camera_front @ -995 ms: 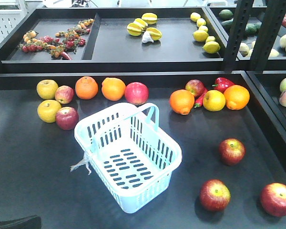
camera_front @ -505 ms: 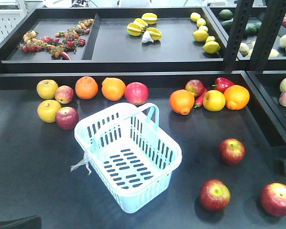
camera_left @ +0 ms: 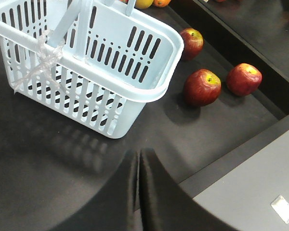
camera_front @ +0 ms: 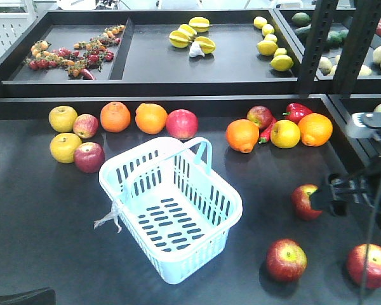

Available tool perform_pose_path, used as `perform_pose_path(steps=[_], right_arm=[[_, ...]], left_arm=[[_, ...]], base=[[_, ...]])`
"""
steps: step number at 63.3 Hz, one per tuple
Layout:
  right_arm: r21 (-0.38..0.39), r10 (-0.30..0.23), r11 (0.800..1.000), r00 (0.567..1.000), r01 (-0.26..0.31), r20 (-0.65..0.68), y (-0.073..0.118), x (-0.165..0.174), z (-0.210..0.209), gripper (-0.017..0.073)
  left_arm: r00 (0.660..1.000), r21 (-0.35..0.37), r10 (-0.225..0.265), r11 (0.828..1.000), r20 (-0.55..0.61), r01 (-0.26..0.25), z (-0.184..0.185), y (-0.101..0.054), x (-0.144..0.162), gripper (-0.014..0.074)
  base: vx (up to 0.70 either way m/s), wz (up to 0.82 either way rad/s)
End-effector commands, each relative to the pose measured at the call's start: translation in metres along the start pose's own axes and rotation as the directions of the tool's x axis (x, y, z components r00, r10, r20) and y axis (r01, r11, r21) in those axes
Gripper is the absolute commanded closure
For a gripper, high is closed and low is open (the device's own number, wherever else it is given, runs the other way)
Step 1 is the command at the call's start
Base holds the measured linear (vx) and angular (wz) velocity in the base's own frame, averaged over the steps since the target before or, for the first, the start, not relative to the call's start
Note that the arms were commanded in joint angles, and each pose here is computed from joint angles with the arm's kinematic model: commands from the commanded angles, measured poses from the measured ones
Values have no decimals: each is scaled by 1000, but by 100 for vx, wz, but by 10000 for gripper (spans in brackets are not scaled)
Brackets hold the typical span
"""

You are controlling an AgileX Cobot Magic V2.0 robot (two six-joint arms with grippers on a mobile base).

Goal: Pick three apples into basket with both arms
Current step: 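Reach the right gripper down over a red apple and grasp it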

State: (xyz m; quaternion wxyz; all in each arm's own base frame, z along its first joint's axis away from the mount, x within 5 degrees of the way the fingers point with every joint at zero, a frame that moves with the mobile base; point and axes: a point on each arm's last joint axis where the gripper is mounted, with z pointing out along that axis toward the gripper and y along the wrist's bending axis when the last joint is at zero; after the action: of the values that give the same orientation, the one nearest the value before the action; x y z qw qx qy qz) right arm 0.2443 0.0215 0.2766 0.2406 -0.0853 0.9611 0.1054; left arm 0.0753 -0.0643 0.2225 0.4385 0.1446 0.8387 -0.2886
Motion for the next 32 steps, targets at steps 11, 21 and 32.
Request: perform_pose_path(steps=[11, 21, 32], right_arm=[[-80, -111, 991, 988, 103, -105, 21, -25, 45, -57], [-55, -95, 995, 974, 86, -206, 26, -25, 81, -55], [11, -58, 998, 957, 64, -284, 16, -20, 111, -52]], left_arm=[[997, 0, -7, 1000, 71, 7, -3, -3, -13, 601], [997, 0, -7, 1000, 71, 7, -3, -3, -13, 601], [997, 0, -7, 1000, 71, 7, -3, -3, -13, 601]], base=[[0, 0], [0, 0], [0, 0]])
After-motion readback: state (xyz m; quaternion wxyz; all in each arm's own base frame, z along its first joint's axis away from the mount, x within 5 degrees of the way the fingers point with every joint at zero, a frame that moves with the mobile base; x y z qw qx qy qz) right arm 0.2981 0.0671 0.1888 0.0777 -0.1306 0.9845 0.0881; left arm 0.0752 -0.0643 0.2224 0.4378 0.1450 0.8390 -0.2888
